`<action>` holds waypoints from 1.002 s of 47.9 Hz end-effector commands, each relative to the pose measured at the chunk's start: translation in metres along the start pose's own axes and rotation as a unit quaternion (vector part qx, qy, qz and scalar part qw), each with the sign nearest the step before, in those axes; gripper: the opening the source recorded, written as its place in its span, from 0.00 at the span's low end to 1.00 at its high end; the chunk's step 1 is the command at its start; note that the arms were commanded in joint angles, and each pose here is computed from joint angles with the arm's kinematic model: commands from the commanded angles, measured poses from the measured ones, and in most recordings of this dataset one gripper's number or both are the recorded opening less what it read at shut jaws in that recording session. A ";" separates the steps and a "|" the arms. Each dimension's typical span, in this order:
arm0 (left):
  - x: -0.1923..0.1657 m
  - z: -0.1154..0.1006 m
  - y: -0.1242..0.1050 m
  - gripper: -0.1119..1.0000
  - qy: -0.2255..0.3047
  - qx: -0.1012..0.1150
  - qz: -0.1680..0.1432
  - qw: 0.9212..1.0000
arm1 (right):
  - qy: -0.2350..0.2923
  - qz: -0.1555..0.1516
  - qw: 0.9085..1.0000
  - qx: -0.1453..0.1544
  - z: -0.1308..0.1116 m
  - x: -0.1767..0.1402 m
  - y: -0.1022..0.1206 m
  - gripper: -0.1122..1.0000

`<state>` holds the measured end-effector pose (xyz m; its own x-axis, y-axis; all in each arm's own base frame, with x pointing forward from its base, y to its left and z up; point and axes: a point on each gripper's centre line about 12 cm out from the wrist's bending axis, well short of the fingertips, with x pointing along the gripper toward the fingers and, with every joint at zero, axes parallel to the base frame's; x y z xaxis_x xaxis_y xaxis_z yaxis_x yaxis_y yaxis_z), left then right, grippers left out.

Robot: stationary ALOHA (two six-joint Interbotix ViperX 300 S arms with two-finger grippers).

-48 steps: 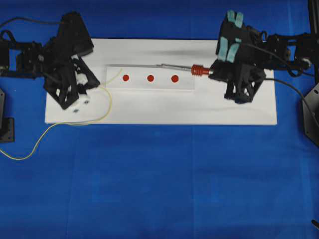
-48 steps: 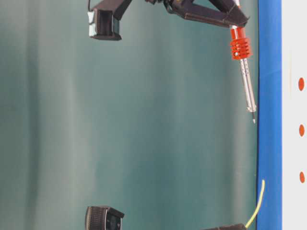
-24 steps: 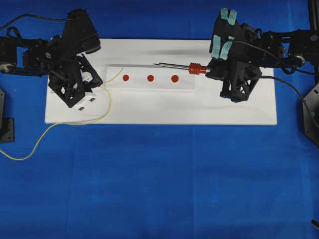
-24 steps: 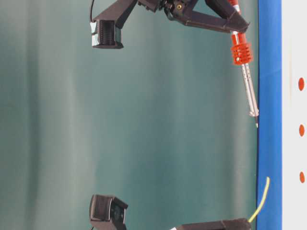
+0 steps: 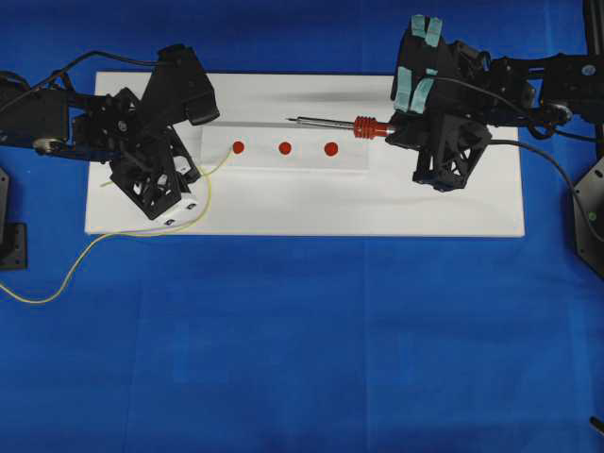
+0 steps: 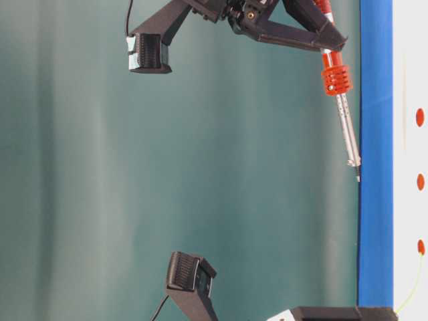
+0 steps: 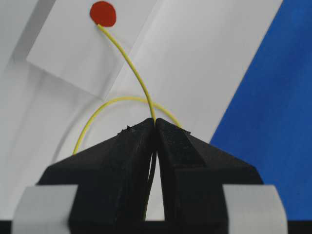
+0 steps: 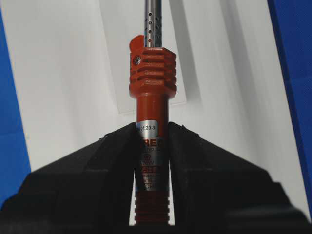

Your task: Touch the tip of the soldering iron to the tip of the solder at the mark.

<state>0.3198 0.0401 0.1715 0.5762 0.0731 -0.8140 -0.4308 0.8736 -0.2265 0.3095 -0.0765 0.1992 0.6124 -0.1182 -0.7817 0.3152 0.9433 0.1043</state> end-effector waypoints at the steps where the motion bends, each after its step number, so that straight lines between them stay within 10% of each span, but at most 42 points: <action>1: -0.003 0.005 -0.003 0.13 -0.014 0.003 -0.006 1.000 | -0.022 0.001 1.000 0.000 0.012 -0.006 0.000 0.16; 48: -0.001 0.000 -0.001 0.13 -0.012 -0.001 -0.006 1.000 | 0.019 0.010 0.999 -0.037 0.046 0.064 0.024 0.16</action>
<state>0.3168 0.0387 0.1660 0.5789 0.0715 -0.8122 -0.4326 0.8713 -0.2316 0.3775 -0.0775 0.1675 0.5561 -0.0847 -0.8268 0.2698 0.9593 0.0832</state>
